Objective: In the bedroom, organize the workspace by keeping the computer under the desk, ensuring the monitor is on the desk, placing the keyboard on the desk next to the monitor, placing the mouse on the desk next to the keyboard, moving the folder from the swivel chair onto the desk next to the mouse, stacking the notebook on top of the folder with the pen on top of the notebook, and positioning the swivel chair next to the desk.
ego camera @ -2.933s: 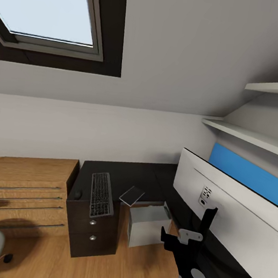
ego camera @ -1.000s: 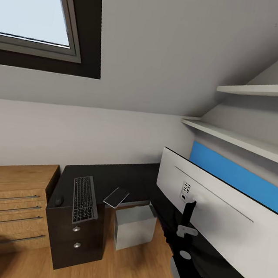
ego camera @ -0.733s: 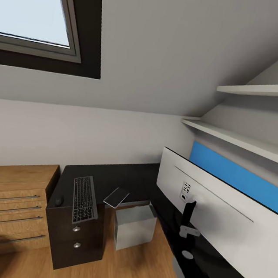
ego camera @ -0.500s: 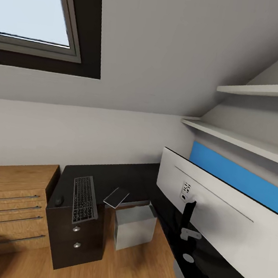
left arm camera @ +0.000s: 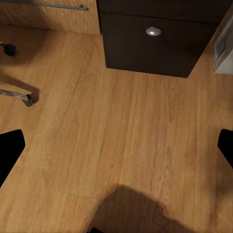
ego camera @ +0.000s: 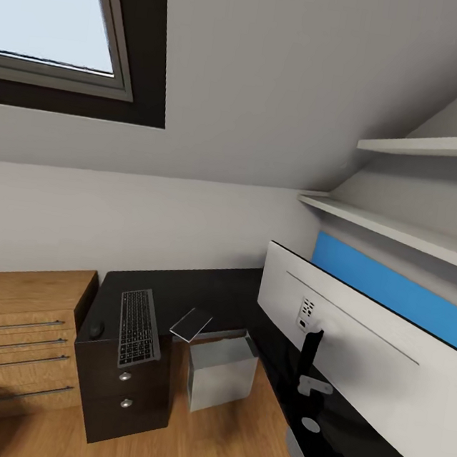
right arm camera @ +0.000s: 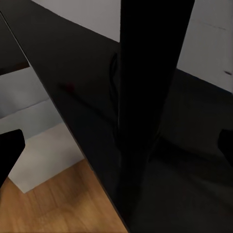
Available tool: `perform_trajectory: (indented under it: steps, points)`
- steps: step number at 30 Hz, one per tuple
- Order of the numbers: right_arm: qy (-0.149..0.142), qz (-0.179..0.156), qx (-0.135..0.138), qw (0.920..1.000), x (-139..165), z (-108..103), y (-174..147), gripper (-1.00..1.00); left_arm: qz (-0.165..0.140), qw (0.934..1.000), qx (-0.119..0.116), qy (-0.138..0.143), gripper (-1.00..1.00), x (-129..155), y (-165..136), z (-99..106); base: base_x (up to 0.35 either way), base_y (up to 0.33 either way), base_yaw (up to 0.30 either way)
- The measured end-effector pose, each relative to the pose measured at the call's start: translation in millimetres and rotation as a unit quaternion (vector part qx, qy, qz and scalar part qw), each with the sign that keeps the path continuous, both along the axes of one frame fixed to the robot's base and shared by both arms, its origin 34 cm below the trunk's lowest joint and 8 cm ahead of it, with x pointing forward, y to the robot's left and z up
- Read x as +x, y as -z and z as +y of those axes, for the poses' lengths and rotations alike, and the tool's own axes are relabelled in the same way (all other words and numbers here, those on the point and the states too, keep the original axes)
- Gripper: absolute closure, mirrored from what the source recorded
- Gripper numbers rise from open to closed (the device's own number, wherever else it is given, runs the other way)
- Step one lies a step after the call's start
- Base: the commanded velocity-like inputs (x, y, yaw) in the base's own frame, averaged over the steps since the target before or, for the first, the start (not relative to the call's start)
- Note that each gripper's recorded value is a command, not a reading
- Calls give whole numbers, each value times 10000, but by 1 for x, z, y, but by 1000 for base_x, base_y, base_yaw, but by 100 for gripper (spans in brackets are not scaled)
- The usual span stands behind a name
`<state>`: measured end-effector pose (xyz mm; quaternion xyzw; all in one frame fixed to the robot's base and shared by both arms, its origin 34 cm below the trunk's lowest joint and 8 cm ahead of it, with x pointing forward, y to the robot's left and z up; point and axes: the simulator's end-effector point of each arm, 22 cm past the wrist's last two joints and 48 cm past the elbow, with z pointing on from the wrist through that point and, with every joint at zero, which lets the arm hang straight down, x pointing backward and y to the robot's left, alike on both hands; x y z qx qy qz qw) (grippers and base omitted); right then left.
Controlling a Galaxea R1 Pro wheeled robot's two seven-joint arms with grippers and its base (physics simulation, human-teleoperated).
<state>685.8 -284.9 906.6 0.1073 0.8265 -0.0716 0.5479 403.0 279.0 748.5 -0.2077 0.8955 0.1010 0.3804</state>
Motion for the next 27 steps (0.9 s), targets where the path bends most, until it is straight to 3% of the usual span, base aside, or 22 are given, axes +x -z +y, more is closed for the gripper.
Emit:
perform_trajectory:
  steps: [9,19,27]
  points:
    - [90,-54,15,9999,4,-8,4,-100,-3,10000,-6,3,-100,4,7,0,0,0,0]
    - [135,-406,-26,9991,12,-13,-2,-100,-5,10000,-3,12,-100,7,15,-1,0,0,0]
    - [142,-418,-28,9990,15,-13,5,-100,-8,10000,-9,17,-100,10,22,-1,0,0,0]
